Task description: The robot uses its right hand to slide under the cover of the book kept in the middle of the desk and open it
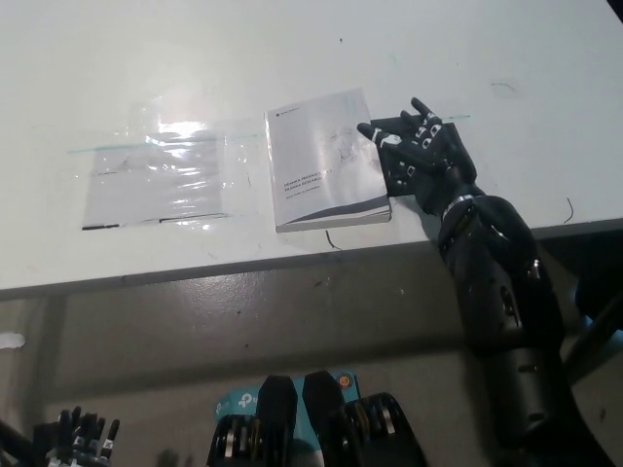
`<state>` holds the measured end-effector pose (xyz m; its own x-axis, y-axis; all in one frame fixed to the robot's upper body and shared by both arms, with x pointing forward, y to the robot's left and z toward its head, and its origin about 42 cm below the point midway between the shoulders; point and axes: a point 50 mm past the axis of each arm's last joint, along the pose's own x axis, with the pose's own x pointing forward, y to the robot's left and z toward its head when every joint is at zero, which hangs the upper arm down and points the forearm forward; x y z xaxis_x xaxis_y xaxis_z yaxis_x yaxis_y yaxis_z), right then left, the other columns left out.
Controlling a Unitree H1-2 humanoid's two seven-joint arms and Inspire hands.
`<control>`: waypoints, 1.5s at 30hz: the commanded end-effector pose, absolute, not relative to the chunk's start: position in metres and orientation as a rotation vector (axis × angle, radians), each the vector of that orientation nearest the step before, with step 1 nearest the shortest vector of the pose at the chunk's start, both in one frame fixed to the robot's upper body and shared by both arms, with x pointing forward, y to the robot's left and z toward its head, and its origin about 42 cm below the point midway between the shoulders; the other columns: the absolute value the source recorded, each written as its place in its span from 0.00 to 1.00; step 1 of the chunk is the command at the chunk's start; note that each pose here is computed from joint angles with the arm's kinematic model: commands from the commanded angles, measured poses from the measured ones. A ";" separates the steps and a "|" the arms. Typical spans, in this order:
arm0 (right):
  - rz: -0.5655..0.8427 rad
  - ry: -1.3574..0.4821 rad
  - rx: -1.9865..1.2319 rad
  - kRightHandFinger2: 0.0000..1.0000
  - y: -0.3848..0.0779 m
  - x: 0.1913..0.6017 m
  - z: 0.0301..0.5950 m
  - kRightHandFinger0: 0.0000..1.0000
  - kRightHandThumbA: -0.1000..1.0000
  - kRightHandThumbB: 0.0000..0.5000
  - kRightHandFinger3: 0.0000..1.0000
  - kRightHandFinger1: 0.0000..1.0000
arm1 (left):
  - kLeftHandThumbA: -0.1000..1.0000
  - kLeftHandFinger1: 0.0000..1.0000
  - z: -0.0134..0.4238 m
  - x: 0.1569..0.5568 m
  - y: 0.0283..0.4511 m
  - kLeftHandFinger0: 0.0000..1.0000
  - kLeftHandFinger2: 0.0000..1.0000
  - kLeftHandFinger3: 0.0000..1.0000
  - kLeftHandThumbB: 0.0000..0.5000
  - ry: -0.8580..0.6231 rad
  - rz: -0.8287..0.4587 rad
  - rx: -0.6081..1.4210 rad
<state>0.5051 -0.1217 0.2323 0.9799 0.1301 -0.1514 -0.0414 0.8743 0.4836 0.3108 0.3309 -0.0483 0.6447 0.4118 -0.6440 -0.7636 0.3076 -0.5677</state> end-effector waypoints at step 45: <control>0.308 0.080 0.476 1.00 -0.013 0.499 0.306 1.00 1.00 0.61 1.00 1.00 | 0.94 0.79 -0.052 0.295 0.347 0.63 0.76 0.73 0.47 0.425 0.862 -0.929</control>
